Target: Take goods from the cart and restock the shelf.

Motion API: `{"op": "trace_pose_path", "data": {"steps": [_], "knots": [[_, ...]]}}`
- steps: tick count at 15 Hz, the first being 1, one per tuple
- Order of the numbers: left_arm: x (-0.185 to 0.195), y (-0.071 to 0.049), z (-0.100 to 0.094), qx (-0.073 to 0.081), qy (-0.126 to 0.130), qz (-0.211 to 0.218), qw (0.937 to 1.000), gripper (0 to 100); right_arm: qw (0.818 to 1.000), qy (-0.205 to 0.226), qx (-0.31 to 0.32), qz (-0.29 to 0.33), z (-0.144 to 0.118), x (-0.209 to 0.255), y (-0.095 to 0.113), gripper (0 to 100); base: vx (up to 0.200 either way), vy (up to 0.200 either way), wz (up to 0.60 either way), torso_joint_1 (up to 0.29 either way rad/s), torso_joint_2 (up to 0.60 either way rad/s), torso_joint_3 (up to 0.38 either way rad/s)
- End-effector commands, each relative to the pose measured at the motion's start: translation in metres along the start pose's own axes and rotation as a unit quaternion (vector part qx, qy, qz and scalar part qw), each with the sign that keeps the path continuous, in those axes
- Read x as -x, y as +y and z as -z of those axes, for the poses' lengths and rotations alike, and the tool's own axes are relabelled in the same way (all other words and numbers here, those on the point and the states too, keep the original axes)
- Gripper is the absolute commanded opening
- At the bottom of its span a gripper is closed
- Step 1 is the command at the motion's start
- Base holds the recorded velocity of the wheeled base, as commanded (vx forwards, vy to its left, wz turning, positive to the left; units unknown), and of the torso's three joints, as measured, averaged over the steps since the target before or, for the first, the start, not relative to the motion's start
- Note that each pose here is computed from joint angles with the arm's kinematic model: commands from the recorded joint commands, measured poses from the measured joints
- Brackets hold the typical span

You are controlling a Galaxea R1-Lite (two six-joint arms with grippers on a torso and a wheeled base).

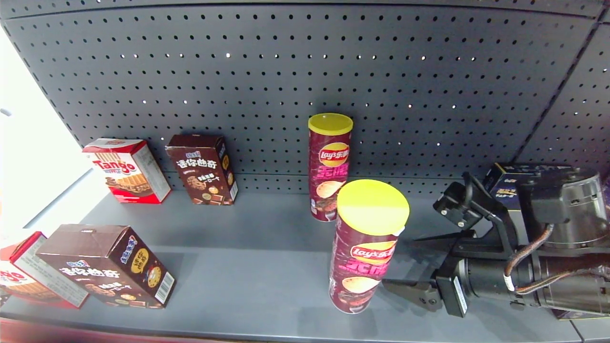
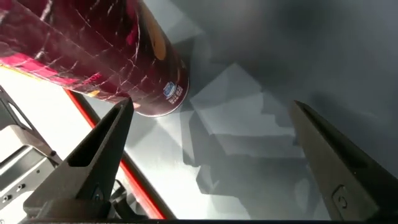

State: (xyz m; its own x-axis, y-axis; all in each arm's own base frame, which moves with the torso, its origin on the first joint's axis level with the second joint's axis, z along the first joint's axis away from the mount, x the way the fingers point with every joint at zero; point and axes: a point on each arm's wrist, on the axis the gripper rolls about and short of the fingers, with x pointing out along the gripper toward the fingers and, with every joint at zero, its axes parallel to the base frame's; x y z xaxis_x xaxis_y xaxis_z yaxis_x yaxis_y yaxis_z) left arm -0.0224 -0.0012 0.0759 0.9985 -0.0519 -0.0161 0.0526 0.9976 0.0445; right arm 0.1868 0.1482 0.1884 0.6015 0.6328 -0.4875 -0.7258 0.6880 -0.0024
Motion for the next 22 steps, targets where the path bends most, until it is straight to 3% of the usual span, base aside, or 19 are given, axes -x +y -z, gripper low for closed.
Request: {"op": "trace_pose_path", "data": {"steps": [1, 8, 22], "knots": [[0.000, 0.000, 0.000, 0.001, 0.001, 0.000, 1.0000, 100, 1.000, 0.003, 0.001, -0.002, -0.002, -0.005, 0.000, 100, 0.000, 0.000, 0.00, 0.000, 0.00, 0.000], [0.000, 0.000, 0.000, 0.002, 0.001, 0.000, 1.0000, 100, 1.000, -0.002, -0.011, 0.021, -0.001, 0.000, -0.012, 100, 0.000, 0.000, 0.00, 0.000, 0.00, 0.000], [0.000, 0.000, 0.000, 0.004, 0.001, -0.003, 1.0000, 100, 1.000, 0.013, 0.002, -0.007, 0.001, -0.011, 0.002, 100, 0.000, 0.000, 0.00, 0.000, 0.00, 0.000]]}}
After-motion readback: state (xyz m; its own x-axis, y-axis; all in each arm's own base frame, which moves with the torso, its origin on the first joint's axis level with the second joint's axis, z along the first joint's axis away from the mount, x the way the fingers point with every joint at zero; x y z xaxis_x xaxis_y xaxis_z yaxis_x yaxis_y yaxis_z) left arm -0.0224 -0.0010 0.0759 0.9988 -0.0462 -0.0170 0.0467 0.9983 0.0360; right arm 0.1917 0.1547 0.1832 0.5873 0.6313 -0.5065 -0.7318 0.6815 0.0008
